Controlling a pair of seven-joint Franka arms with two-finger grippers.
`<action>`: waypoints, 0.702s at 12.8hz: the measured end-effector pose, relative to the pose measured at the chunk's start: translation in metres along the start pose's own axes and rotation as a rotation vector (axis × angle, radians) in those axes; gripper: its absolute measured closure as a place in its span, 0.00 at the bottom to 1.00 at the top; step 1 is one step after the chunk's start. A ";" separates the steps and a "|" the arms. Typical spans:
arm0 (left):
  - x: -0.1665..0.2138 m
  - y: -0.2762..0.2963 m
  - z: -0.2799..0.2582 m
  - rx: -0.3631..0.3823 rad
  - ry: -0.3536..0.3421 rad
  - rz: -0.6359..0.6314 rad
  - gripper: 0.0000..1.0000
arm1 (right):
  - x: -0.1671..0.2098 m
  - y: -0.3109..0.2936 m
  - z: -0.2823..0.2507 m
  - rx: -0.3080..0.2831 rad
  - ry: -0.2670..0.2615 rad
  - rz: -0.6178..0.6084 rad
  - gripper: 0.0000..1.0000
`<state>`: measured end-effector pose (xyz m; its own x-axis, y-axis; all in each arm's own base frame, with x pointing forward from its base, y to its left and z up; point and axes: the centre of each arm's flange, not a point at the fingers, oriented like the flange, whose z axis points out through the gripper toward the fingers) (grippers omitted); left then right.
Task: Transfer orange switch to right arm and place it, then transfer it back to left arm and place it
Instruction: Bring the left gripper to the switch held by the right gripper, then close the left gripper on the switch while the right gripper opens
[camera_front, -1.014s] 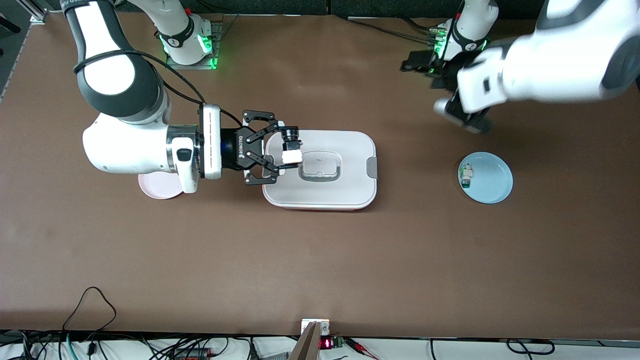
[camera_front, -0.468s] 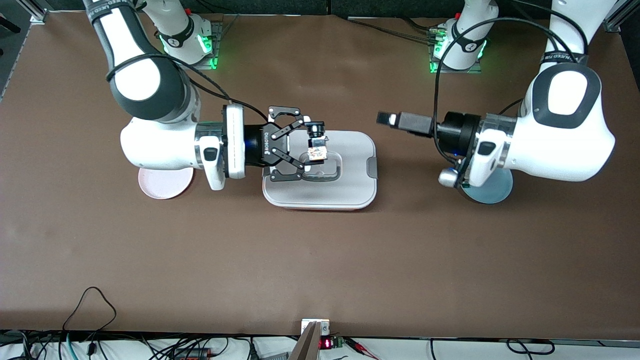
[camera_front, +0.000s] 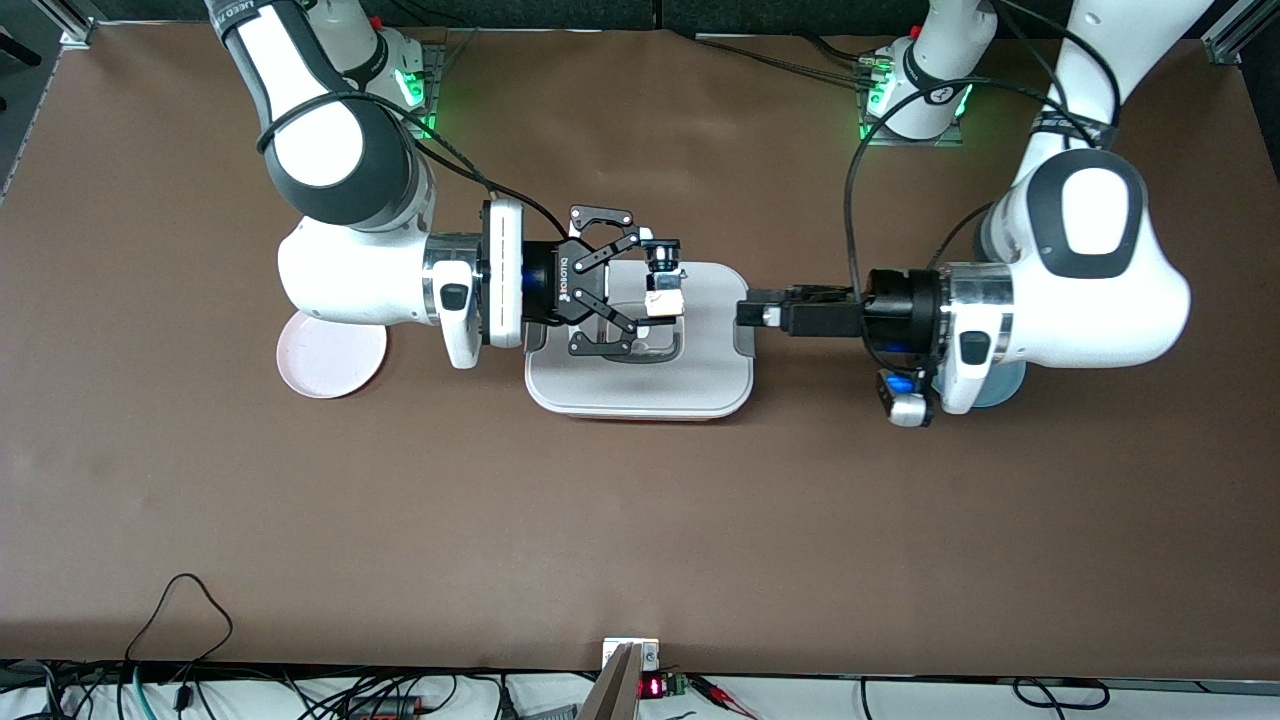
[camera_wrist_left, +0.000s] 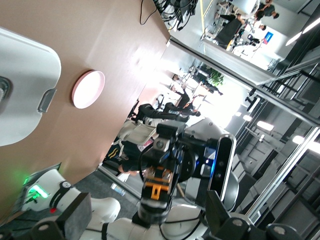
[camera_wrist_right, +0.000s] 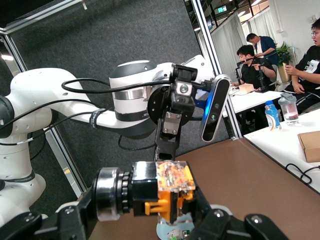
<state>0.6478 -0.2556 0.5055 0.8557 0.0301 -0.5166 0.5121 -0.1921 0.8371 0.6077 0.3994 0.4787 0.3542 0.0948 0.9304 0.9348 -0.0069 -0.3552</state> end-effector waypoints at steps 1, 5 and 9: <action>-0.001 0.000 0.006 -0.007 0.004 -0.005 0.00 | -0.001 0.001 0.000 -0.001 0.000 0.002 0.27; -0.003 0.000 0.028 -0.021 0.013 -0.023 0.00 | -0.004 0.003 0.001 -0.006 0.005 0.012 0.27; -0.005 -0.002 0.046 -0.020 0.032 -0.023 0.02 | -0.006 -0.004 0.016 -0.028 0.011 0.019 0.27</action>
<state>0.6392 -0.3004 0.4984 0.8453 0.0660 -0.5302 0.5331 -0.1711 0.8286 0.6015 0.4147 0.4736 0.3721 0.0830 0.9245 0.9282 -0.0363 -0.3703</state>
